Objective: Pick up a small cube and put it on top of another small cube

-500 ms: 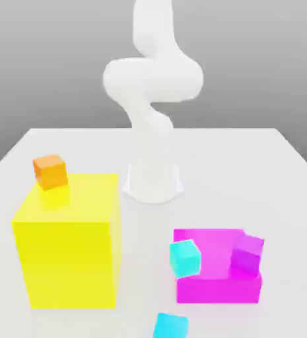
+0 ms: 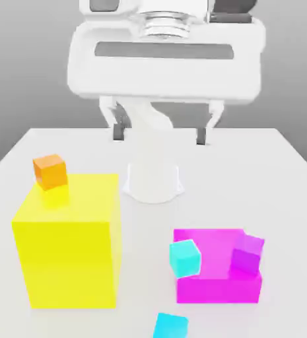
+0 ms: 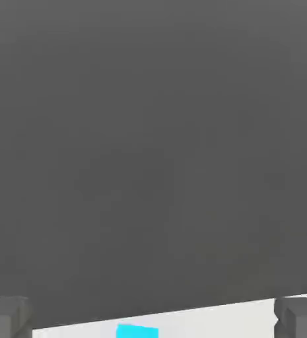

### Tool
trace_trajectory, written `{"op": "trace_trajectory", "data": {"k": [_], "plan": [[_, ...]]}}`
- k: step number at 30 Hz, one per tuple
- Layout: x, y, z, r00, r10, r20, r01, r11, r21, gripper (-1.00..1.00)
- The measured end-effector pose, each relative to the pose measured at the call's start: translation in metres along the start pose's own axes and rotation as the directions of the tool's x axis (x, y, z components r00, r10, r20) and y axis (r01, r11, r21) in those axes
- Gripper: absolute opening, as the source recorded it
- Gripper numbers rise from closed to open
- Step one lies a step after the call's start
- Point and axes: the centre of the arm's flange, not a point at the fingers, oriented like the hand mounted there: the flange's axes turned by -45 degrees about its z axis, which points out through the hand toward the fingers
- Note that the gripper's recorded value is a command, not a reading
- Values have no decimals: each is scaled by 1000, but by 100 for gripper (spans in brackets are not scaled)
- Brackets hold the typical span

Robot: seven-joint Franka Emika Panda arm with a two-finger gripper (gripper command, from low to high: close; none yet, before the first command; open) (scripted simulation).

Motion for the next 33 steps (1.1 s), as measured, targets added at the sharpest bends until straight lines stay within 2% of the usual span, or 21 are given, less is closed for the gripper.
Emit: {"op": "trace_trajectory", "data": {"k": [12,17,18,24,29,33], "plan": [[-72,-15,206,950,70,306,-68,998,-17,0],[-100,-17,274,939,78,335,-77,997,-18,0],[-103,-17,282,939,78,335,-76,997,-18,-100],[-105,-17,286,939,78,335,-76,997,-18,-100],[-87,-17,238,939,78,336,-77,997,-18,-100],[-96,-51,189,937,-108,333,102,994,35,-100]]}}
